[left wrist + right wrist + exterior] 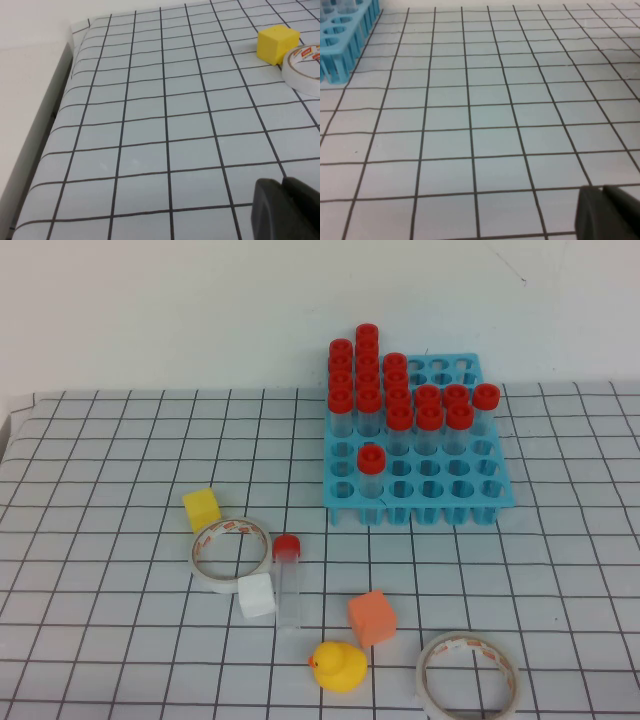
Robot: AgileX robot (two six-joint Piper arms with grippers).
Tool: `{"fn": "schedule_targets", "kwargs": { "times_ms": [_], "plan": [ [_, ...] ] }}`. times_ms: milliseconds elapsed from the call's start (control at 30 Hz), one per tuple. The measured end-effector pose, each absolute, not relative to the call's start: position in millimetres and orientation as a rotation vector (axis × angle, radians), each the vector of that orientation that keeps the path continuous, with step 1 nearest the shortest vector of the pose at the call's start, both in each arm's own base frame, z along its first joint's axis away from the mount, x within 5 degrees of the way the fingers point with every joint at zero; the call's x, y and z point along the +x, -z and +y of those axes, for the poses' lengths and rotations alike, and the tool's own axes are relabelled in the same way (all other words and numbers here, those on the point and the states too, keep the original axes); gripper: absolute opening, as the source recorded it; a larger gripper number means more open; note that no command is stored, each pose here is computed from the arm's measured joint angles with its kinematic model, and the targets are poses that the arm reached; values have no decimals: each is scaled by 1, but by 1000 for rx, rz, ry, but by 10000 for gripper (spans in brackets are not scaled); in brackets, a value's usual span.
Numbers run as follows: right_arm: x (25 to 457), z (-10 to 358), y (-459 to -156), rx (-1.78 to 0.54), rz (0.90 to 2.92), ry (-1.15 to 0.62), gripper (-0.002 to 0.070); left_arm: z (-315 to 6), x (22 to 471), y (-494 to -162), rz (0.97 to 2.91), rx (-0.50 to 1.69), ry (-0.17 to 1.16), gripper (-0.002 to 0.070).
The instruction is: Place the test tubes
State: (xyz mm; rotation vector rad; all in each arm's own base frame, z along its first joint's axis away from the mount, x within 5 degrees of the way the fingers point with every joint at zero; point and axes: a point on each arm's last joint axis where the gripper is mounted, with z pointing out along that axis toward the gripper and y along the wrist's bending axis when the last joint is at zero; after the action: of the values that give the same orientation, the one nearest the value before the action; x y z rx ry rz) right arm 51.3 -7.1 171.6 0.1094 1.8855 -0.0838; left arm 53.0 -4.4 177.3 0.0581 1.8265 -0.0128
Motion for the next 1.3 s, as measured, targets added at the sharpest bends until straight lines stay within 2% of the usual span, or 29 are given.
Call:
{"fn": "schedule_targets", "kwargs": {
  "times_ms": [1033, 1300],
  "plan": [
    [51, -8, -172, 94, 1886, 109, -1, -4, 53, -177, 1828, 60, 12, -1],
    [52, -5, -171, 148, 1883, 21, -1, -4, 53, -177, 1828, 60, 12, -1]
  ]
}}
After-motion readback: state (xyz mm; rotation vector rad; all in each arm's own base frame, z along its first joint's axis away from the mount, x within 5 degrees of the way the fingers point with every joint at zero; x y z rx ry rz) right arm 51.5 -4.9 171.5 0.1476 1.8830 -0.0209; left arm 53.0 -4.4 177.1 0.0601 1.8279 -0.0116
